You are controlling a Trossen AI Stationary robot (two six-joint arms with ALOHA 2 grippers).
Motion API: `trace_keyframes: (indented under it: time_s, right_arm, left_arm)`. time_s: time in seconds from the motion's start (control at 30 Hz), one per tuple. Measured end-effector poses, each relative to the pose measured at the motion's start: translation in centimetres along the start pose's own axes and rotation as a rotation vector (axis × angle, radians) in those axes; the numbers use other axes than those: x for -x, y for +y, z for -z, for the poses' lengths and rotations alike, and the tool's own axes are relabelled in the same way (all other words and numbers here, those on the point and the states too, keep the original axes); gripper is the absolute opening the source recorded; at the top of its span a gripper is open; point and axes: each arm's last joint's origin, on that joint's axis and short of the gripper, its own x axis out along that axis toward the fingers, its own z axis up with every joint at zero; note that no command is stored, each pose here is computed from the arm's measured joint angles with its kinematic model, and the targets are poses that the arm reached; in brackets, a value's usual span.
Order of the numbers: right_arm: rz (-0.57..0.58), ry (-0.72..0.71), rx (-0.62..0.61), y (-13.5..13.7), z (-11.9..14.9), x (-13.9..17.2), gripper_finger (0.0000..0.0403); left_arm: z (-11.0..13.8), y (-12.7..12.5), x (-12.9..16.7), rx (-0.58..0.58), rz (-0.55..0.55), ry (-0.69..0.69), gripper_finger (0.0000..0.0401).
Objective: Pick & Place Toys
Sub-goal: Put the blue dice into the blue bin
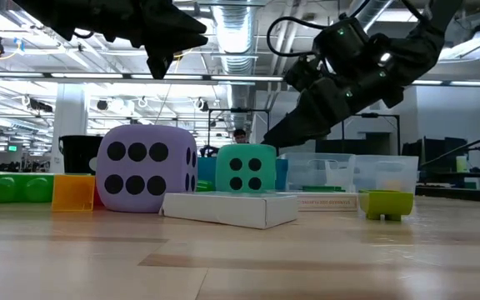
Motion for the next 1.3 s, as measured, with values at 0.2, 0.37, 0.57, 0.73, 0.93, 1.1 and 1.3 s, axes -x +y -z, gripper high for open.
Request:
trace_keyframes:
  time_s: [0.2,0.37,0.57,0.73,0.93,1.1,1.3]
  right_arm:
    - [0.027,0.005,-0.018,0.8,0.0,-0.1,0.0400]
    - [0.101,0.022,-0.048,0.8,0.1,-0.1,0.0400]
    - [0.130,0.021,-0.079,0.6,0.2,-0.1,0.0400]
    - [0.118,0.021,-0.072,1.1,0.1,-0.1,0.0400]
    - [0.100,0.018,-0.065,1.7,0.1,-0.2,0.0400]
    - [0.101,0.005,-0.080,1.6,-0.4,-0.3,0.0400]
    - [0.104,0.017,-0.071,1.4,-1.4,-2.4,0.0400]
  left_arm:
    - [0.0,0.0,0.0,0.000,0.000,0.000,0.0076]
    - [0.0,0.0,0.0,0.000,0.001,0.000,0.0076]
    - [0.0,0.0,0.0,0.000,0.001,0.000,0.0076]
    - [0.0,0.0,0.0,0.000,0.001,0.000,0.0076]
    - [0.0,0.0,0.0,-0.001,0.001,0.001,0.0076]
    - [0.0,0.0,0.0,-0.002,0.001,0.001,0.0076]
    - [0.0,0.0,0.0,-0.003,0.001,0.001,0.0076]
